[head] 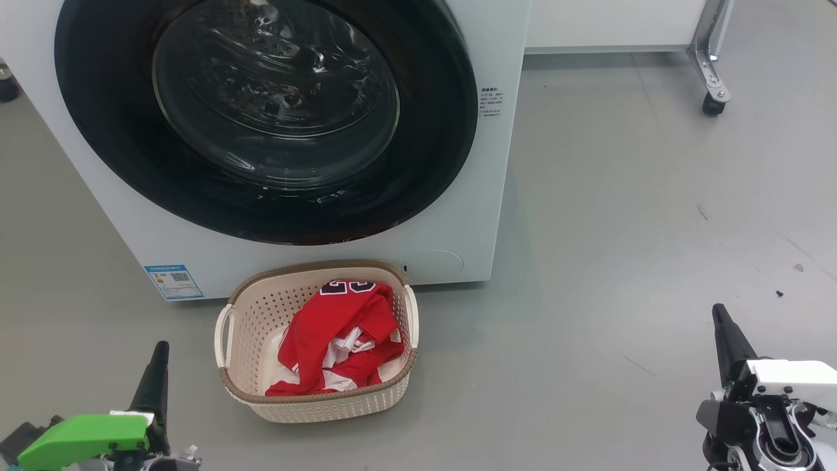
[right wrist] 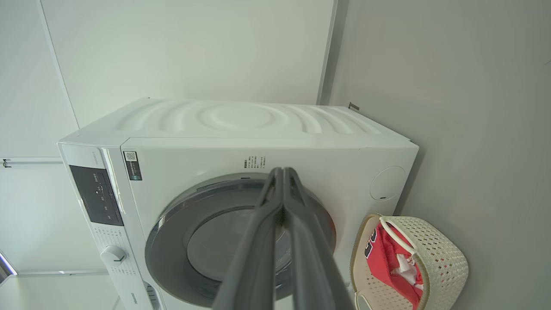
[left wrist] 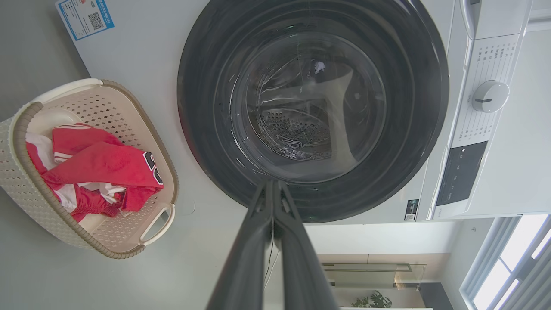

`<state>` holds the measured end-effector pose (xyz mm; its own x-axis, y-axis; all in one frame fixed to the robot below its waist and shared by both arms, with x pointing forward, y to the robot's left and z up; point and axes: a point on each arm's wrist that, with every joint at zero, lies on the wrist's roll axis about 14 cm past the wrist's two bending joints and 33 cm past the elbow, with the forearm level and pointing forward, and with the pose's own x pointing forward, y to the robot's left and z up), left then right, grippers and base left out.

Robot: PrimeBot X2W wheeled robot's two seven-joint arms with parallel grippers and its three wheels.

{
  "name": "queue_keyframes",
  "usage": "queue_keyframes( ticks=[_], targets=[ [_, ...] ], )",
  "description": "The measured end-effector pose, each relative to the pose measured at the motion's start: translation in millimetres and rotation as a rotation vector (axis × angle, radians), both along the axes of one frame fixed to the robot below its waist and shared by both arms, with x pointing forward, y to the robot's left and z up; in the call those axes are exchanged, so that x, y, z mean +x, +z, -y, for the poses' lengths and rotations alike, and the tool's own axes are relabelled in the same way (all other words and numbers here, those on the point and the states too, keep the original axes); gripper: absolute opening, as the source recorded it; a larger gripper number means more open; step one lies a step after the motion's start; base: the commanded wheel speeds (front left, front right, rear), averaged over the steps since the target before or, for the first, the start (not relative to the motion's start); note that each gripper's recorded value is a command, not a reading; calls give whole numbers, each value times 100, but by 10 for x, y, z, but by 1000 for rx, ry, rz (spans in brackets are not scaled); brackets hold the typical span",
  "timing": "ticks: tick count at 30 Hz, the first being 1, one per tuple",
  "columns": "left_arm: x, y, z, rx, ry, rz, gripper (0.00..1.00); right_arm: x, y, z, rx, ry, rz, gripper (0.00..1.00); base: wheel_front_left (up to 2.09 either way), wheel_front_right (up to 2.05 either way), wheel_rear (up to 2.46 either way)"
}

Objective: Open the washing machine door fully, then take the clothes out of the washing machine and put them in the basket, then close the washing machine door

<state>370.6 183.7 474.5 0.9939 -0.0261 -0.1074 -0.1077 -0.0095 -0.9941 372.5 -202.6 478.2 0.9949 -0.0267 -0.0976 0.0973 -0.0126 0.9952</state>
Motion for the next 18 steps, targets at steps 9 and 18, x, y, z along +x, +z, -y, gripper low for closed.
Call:
queue_keyframes(
  ticks=[9, 18],
  targets=[
    [16, 20, -1, 0, 0, 9, 0, -3, -12, 3, 0, -1, -4, 0, 0, 0, 0],
    [14, 8, -5, 0, 1, 6, 0, 17, 3, 3, 1, -1, 0, 0, 0, 0, 0]
  ],
)
